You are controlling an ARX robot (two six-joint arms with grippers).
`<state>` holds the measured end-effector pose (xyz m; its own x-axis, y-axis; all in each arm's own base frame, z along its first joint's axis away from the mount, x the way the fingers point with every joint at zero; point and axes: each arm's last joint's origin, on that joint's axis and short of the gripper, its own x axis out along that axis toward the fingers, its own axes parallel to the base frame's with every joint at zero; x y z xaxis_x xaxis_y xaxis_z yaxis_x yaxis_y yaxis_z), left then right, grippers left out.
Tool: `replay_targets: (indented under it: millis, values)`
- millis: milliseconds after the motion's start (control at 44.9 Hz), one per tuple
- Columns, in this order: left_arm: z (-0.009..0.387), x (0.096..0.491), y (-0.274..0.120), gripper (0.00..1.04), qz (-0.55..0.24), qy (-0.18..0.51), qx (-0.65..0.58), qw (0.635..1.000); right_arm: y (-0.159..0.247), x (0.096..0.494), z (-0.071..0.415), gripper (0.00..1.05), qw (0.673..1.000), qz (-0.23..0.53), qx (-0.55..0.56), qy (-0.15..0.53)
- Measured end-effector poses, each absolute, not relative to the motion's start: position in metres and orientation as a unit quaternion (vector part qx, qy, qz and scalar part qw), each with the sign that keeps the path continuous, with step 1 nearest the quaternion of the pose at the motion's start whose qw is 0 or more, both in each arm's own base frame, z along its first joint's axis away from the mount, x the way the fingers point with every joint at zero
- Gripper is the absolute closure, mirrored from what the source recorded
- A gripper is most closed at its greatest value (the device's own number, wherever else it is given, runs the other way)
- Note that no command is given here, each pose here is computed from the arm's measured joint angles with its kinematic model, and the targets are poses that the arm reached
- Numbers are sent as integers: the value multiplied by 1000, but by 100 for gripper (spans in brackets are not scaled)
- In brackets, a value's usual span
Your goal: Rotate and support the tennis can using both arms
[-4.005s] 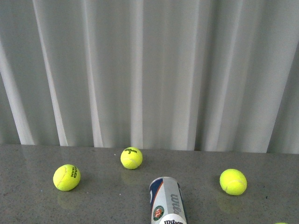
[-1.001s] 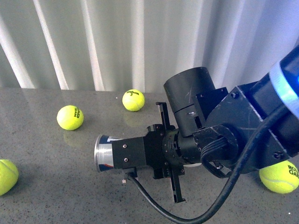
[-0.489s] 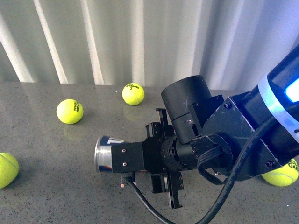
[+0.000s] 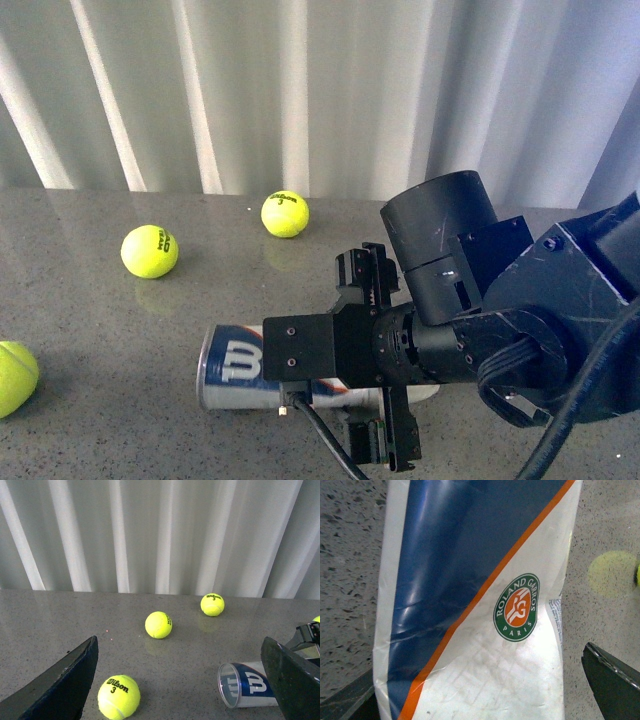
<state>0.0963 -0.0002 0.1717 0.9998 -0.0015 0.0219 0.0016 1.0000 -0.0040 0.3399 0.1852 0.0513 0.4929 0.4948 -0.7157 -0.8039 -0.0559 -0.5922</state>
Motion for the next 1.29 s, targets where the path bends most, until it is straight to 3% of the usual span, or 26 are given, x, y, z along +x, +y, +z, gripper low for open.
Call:
replay_targets:
  millis: [222,378,667,779,912,1112,1290]
  values:
    - [172,96,0,7,-1,-11,-2,1000,183,334,68,7,693,485,-516,137]
    - [172,96,0,7,-1,-11,-2,1000,185,329,92,7,728,483,-468,136]
    - [172,96,0,7,-1,-11,-2,1000,180,318,153,7,834,433,-309,144]
    - [172,96,0,7,-1,-11,-2,1000,171,317,177,7,890,360,-230,162]
    - [172,96,0,7,-1,-11,-2,1000,142,311,199,7,952,189,-86,223]
    - [172,96,0,7,-1,-11,-2,1000,91,284,206,7,977,-35,43,203]
    - [172,96,0,7,-1,-11,-2,1000,64,249,205,7,981,-106,51,156]
